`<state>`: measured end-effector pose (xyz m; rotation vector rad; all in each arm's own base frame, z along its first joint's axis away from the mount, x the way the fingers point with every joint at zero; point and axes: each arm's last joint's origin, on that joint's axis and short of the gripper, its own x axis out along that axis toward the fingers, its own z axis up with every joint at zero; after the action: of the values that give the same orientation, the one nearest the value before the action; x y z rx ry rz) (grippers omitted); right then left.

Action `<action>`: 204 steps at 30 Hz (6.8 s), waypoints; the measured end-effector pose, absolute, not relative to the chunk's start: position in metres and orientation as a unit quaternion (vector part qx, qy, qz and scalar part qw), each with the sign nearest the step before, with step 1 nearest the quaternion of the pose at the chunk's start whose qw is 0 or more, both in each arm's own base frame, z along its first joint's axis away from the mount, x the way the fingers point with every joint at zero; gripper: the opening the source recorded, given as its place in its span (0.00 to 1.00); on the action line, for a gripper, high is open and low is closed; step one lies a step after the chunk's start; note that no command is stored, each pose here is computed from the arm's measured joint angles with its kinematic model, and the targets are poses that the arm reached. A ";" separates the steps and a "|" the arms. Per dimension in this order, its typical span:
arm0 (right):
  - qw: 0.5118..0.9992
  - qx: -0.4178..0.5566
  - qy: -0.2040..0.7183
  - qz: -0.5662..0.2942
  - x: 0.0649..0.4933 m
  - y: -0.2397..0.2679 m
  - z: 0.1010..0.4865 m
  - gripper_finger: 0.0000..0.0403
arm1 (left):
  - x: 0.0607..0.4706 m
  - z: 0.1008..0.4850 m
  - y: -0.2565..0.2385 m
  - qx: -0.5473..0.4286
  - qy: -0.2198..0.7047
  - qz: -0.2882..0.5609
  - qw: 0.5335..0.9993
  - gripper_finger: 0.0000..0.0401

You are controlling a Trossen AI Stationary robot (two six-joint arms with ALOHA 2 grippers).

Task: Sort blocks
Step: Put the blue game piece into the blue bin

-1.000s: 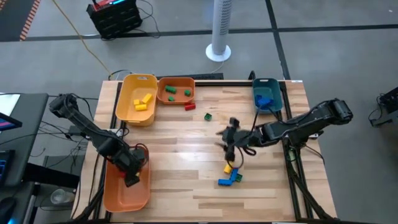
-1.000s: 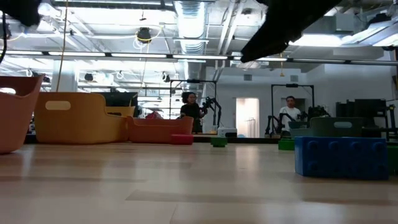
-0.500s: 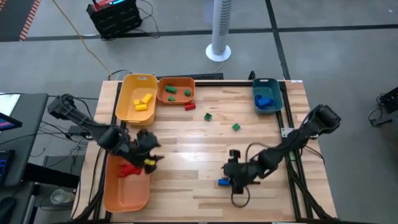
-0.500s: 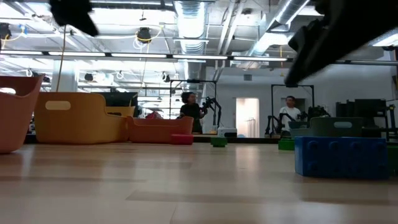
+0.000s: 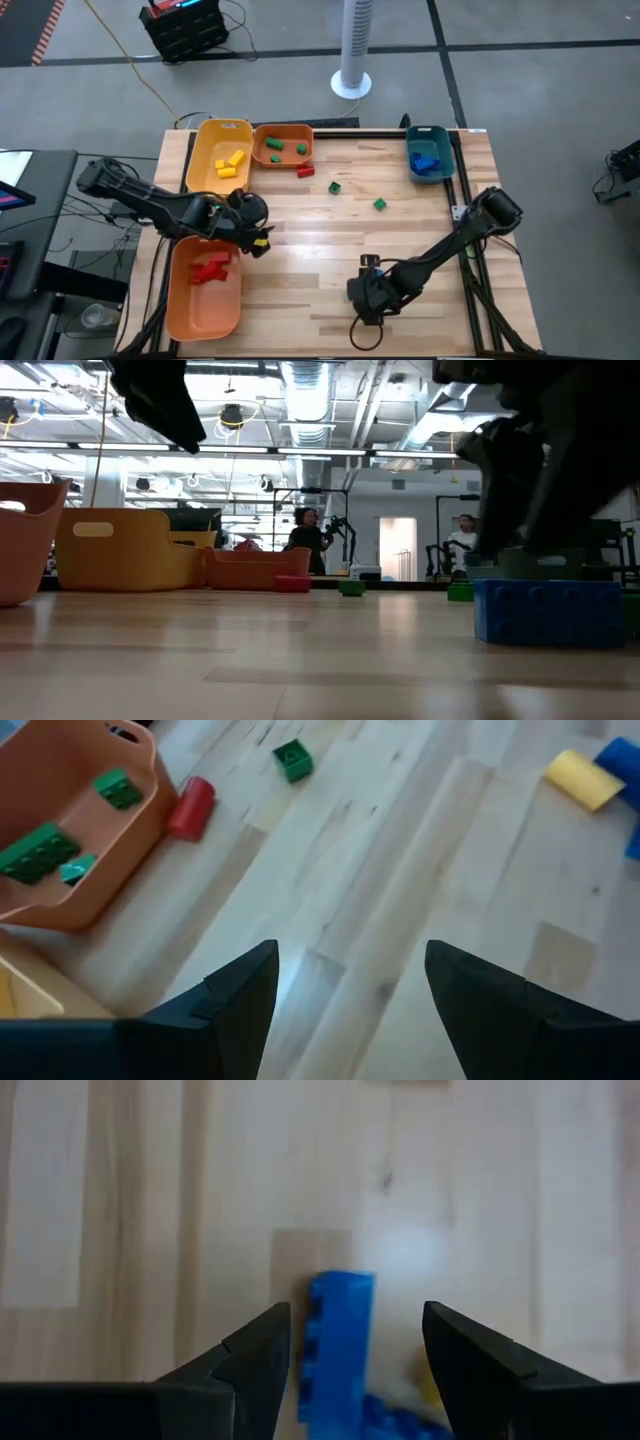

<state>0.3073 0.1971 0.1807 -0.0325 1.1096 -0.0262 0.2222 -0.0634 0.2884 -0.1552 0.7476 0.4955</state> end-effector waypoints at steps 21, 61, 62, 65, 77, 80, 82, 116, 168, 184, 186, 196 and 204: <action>0.815 -0.017 0.580 0.009 0.316 0.204 0.134 0.59 | 0.239 0.278 -0.046 -0.054 0.379 0.268 0.884 0.61; 0.912 -0.105 0.392 -0.061 0.326 0.012 0.233 0.24 | 0.265 0.261 0.002 0.206 0.328 0.246 0.888 0.61; 0.921 -0.101 0.370 -0.062 0.325 0.003 0.235 0.24 | 0.266 0.262 0.003 0.206 0.325 0.248 0.889 0.61; 0.946 -0.086 0.305 -0.061 0.327 -0.024 0.239 0.23 | 0.269 0.266 0.008 0.201 0.303 0.261 0.894 0.61; 0.920 -0.017 0.367 -0.132 0.303 -0.086 0.226 0.23 | 0.271 0.270 0.016 0.144 0.272 0.280 0.909 0.61; 0.887 0.011 0.390 -0.248 0.274 -0.104 0.231 0.23 | 0.271 0.270 0.012 0.140 0.270 0.275 0.912 0.61; 0.851 0.036 0.398 -0.340 0.252 -0.117 0.238 0.23 | 0.272 0.271 0.012 0.137 0.261 0.276 0.915 0.61; 0.660 0.178 0.546 -0.484 0.158 -0.202 0.228 0.57 | 0.299 0.243 0.015 0.125 0.274 0.248 0.921 0.61; 0.807 -0.088 0.584 -0.017 0.239 0.147 0.190 0.60 | 0.299 0.240 0.002 0.098 0.278 0.203 0.934 0.61; 0.665 -0.296 0.678 0.103 0.280 0.160 0.178 0.65 | 0.298 0.238 0.002 0.098 0.290 0.203 0.930 0.61; 0.654 -0.309 0.682 0.113 0.280 0.159 0.177 0.65 | 0.298 0.238 0.002 0.097 0.290 0.203 0.930 0.61; 0.642 -0.309 0.689 0.136 0.281 0.153 0.178 0.65 | 0.298 0.238 0.002 0.096 0.291 0.203 0.930 0.61; 0.630 -0.304 0.696 0.161 0.291 0.144 0.167 0.64 | 0.298 0.238 0.002 0.095 0.291 0.204 0.930 0.61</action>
<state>0.2909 0.1444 0.1673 -0.6973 1.5947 0.3686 0.2976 0.0021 0.2379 0.1953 0.5960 0.4173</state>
